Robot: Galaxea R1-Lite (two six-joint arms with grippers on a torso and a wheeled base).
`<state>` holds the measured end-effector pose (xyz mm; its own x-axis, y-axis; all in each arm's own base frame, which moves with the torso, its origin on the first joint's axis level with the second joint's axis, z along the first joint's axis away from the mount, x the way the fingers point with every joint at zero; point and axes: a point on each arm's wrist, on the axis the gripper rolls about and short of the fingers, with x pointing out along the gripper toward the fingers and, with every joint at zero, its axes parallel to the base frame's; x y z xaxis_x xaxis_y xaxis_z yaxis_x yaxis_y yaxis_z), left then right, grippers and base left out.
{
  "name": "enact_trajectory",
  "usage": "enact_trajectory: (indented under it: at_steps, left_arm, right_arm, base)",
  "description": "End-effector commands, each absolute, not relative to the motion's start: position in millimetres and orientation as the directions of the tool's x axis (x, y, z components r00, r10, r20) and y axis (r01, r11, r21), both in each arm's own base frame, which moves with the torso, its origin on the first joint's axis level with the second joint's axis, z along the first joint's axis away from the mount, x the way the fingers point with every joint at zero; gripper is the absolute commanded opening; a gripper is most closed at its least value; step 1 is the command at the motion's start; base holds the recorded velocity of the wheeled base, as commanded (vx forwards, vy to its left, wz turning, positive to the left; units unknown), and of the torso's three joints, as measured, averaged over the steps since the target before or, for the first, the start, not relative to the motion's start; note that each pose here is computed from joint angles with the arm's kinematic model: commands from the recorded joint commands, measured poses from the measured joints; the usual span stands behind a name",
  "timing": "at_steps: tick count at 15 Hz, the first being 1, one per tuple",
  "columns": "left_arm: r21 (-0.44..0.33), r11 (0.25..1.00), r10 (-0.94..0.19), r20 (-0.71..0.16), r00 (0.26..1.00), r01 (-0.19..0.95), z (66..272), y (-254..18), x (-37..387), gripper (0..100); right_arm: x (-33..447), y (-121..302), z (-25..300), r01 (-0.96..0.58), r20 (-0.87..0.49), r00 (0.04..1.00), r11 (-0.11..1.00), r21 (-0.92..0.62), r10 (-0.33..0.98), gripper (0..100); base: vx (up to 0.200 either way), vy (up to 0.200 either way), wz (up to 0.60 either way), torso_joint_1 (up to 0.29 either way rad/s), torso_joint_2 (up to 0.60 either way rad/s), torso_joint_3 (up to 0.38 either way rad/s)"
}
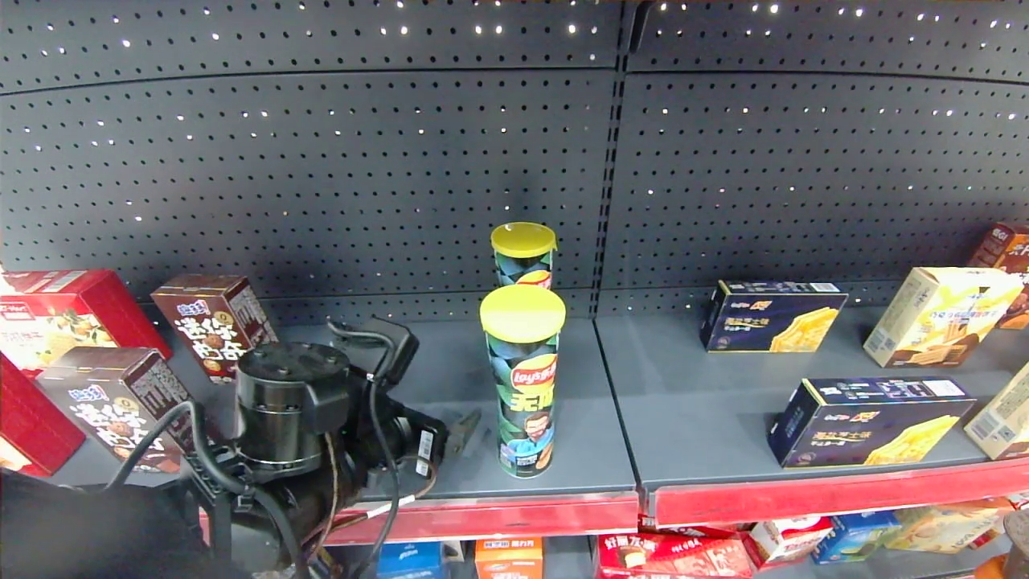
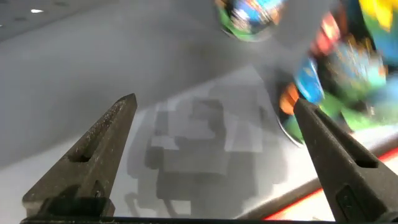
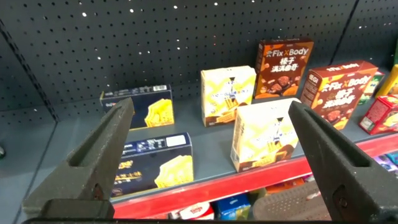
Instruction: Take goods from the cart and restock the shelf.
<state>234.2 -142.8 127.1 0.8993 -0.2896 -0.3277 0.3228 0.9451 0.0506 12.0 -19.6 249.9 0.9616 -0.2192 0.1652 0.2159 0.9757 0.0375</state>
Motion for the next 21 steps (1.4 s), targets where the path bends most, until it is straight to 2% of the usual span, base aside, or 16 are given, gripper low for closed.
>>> enact_trajectory:
  at_steps: [1,4,7,8,10,12,14,18,21]
  left_arm:
    - [0.023,0.971,-0.224,-0.254,0.941,0.237,149.3,-114.2,224.6,100]
    - [0.007,0.993,-0.112,-0.174,0.978,0.115,167.7,-68.7,194.4,100]
    - [-0.014,0.998,0.053,-0.085,0.995,-0.054,180.1,-22.9,149.4,100]
    - [-0.020,0.996,0.086,-0.064,0.994,-0.088,183.5,-16.1,142.6,100]
    - [-0.025,0.989,0.150,0.047,0.988,-0.149,199.5,-1.5,121.9,100]
    - [0.018,0.989,0.142,0.111,0.984,-0.145,208.4,-1.1,110.1,100]
    - [0.072,0.995,0.056,0.140,0.989,-0.066,212.3,-2.9,106.2,100]
    - [0.070,0.997,-0.053,0.196,0.979,0.040,216.5,-8.1,87.8,100]
    - [0.075,0.996,-0.058,0.223,0.973,0.043,216.4,-6.2,63.9,100]
  right_arm:
    - [7.9,-25.9,246.3,0.216,0.174,0.960,0.975,0.046,-0.221,100]
    - [7.3,-26.9,246.2,0.215,0.175,0.960,0.975,0.049,-0.220,100]
    - [8.0,-25.8,243.5,0.211,0.173,0.961,0.977,0.039,-0.214,100]
    - [8.7,-24.7,243.2,0.211,0.171,0.962,0.977,0.033,-0.213,100]
    - [10.4,-22.1,238.9,0.208,0.164,0.964,0.978,0.014,-0.208,100]
    - [10.9,-21.4,235.6,0.211,0.158,0.965,0.978,0.003,-0.209,100]
    - [11.1,-21.1,234.9,0.211,0.153,0.966,0.977,-0.013,-0.207,100]
    - [9.9,-22.8,233.4,0.218,0.149,0.966,0.976,-0.021,-0.213,100]
    - [11.2,-20.8,233.0,0.220,0.144,0.966,0.975,-0.033,-0.213,100]
  base:
    - [0.000,0.000,0.00,0.000,0.00,0.000]
    - [0.000,0.000,0.00,0.000,0.00,0.000]
    - [0.000,0.000,0.00,0.000,0.00,0.000]
    - [0.000,0.000,0.00,0.000,0.00,0.000]
    - [0.000,0.000,0.00,0.000,0.00,0.000]
    - [0.000,0.000,0.00,0.000,0.00,0.000]
    - [0.000,0.000,0.00,0.000,0.00,0.000]
    - [0.000,0.000,0.00,0.000,0.00,0.000]
    - [0.000,0.000,0.00,0.000,0.00,0.000]
